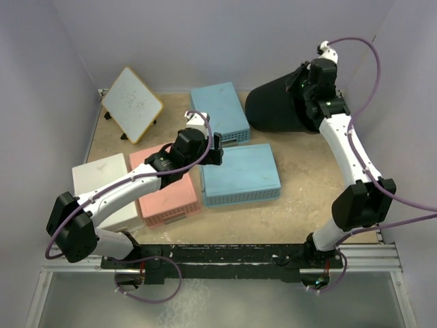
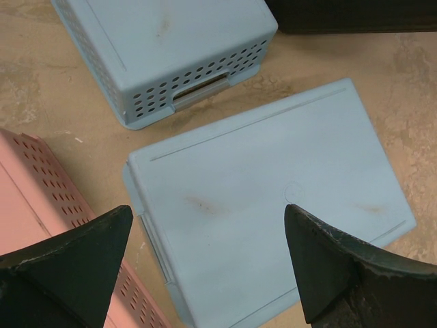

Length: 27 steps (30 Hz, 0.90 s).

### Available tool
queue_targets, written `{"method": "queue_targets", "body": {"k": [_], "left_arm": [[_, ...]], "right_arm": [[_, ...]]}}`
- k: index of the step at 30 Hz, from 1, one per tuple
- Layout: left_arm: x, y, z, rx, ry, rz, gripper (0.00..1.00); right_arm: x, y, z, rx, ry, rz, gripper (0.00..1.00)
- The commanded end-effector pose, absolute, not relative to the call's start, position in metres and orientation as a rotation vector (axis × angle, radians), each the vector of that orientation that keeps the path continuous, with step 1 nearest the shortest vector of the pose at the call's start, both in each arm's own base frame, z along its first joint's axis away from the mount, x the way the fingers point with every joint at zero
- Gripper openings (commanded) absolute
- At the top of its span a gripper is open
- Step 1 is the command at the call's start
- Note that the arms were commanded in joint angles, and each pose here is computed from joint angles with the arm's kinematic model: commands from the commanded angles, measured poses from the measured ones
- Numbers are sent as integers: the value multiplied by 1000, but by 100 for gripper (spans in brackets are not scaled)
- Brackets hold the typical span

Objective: Turn the large container upside down

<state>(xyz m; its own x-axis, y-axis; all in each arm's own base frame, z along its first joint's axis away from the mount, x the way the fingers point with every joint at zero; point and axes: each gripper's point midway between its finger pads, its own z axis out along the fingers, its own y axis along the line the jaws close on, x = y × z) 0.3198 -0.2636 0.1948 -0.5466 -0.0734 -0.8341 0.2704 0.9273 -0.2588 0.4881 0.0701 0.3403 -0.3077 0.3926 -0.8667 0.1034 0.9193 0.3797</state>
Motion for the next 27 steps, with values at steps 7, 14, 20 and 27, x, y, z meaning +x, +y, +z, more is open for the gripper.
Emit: {"method": "queue_targets", "body": {"k": [7, 14, 20, 27], "left_arm": [[321, -252, 222, 74, 2037, -439, 89], [321, -251, 217, 73, 2049, -431, 89], [320, -252, 214, 81, 2056, -430, 89], [319, -252, 210, 90, 2065, -428, 89]], "right_arm": [[523, 69, 334, 721, 1445, 631, 0], [505, 58, 270, 914, 1430, 687, 0], [487, 46, 222, 988, 1347, 869, 0], [465, 31, 193, 1026, 1177, 1041, 0]]}}
